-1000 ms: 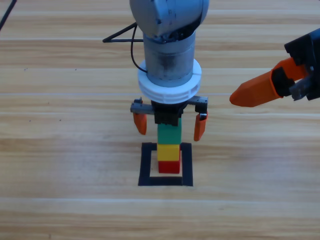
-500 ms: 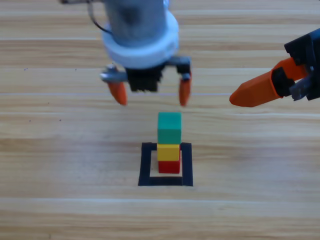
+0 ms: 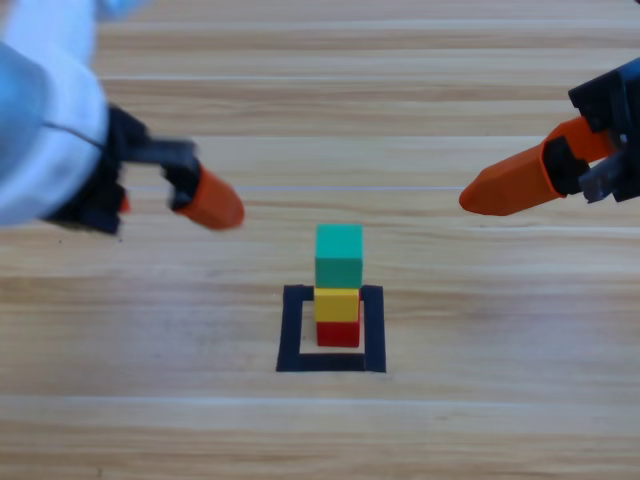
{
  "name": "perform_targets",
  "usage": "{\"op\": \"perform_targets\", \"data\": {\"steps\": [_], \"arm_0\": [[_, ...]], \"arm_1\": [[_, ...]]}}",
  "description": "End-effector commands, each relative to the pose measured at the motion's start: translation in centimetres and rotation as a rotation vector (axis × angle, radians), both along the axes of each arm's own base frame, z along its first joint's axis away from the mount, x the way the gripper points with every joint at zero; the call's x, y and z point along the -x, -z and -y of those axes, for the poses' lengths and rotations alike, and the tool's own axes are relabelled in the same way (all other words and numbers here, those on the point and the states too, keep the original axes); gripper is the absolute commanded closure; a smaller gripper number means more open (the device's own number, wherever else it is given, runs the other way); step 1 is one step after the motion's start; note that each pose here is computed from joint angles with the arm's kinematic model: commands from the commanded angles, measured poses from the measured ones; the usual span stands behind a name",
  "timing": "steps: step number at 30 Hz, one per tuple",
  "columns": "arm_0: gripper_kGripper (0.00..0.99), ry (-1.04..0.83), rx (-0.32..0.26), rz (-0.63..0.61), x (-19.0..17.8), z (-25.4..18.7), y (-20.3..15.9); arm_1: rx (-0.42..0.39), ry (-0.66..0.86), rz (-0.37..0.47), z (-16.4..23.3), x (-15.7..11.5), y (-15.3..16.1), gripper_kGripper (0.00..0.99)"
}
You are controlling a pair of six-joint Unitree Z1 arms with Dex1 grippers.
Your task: Stack the blocks in the rectangular block: red at the bottom, yellow in the middle, green on top
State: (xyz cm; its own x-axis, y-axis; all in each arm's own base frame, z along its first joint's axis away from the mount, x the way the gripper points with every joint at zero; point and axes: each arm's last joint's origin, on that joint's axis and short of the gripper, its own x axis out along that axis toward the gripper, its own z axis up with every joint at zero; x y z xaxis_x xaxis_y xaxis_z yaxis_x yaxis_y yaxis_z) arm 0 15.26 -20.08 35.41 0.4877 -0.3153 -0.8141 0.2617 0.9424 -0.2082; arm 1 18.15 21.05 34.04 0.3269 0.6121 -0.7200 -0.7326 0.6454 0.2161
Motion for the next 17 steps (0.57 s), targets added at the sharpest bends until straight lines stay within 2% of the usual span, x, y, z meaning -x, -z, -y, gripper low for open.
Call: {"op": "perform_targets", "data": {"steps": [1,17], "arm_0": [[0.0,0.063,0.067,0.101,2.5,-2.6,-2.1],[0.0,0.066,0.063,0.093,2.1,-1.8,-0.5]], "arm_1": [[0.046,0.015,-0.046,0.7,-0.5,1.5,0.033],[0.045,0.015,-0.045,0.7,-0.5,1.4,0.033]]}}
